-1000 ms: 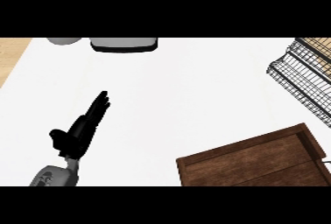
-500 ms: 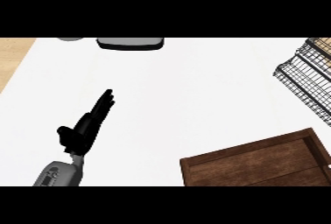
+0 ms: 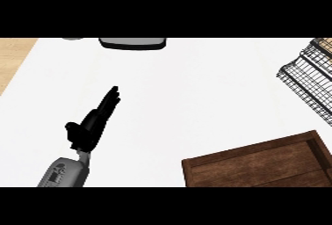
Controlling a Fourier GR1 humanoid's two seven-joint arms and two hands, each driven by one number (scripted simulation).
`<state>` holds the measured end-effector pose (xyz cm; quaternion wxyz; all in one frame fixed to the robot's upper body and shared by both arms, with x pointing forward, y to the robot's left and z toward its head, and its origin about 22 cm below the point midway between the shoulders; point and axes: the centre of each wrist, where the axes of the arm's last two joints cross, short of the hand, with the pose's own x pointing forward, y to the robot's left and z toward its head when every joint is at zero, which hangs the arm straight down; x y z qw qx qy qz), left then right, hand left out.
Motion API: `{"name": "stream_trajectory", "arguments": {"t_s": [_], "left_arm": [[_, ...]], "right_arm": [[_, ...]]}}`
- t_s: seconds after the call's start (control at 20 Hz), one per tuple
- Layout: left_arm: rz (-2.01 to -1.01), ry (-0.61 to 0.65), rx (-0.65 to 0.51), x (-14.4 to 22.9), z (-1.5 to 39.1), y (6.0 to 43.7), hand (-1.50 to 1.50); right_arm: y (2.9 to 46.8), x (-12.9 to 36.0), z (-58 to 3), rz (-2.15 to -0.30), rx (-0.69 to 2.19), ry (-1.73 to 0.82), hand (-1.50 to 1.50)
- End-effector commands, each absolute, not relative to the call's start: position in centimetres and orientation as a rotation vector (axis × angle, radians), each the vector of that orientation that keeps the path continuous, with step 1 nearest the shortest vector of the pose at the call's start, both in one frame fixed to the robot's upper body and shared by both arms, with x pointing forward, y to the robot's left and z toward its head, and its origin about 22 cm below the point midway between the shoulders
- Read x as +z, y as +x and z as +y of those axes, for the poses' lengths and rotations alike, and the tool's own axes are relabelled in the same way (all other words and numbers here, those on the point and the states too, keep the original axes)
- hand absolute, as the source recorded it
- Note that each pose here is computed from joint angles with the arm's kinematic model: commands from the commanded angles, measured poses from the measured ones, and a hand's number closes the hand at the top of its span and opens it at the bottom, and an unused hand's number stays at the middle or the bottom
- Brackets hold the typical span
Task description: Pick the sweet potato from the tray and place it in the tiered basket
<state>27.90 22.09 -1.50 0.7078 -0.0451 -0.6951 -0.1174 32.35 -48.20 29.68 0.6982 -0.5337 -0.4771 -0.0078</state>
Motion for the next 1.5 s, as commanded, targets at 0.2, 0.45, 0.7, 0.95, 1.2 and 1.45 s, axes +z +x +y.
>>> {"name": "stream_trajectory", "arguments": {"t_s": [0.2, 0.45, 0.7, 0.95, 1.2, 1.45], "left_arm": [[-1.536, -0.118, -0.274, -1.7, 21.7, 27.5, 0.0], [-1.539, -0.1, -0.268, -1.3, 21.6, 27.7, 0.0], [-1.547, -0.095, -0.262, -2.3, 22.8, 28.2, 0.0], [-1.544, -0.096, -0.243, -1.8, 22.7, 26.6, 0.0], [-1.529, -0.091, -0.241, -1.4, 22.9, 25.5, 0.0], [-1.53, -0.09, -0.232, -0.8, 23.2, 28.7, 0.0]], "right_arm": [[38.2, 25.0, -45.9, -1.074, 0.017, -1.162, 1.5], [39.7, 25.1, -45.4, -1.119, -0.016, -1.037, 1.5], [40.6, 23.5, -44.6, -1.115, -0.13, -0.884, 1.5], [41.2, 25.7, -44.3, -1.005, -0.324, -0.637, -1.5], [40.5, 24.3, -45.5, -1.079, -0.422, -0.65, -1.5], [38.4, 27.9, -47.7, -1.154, -0.566, -0.913, -1.5]]}}
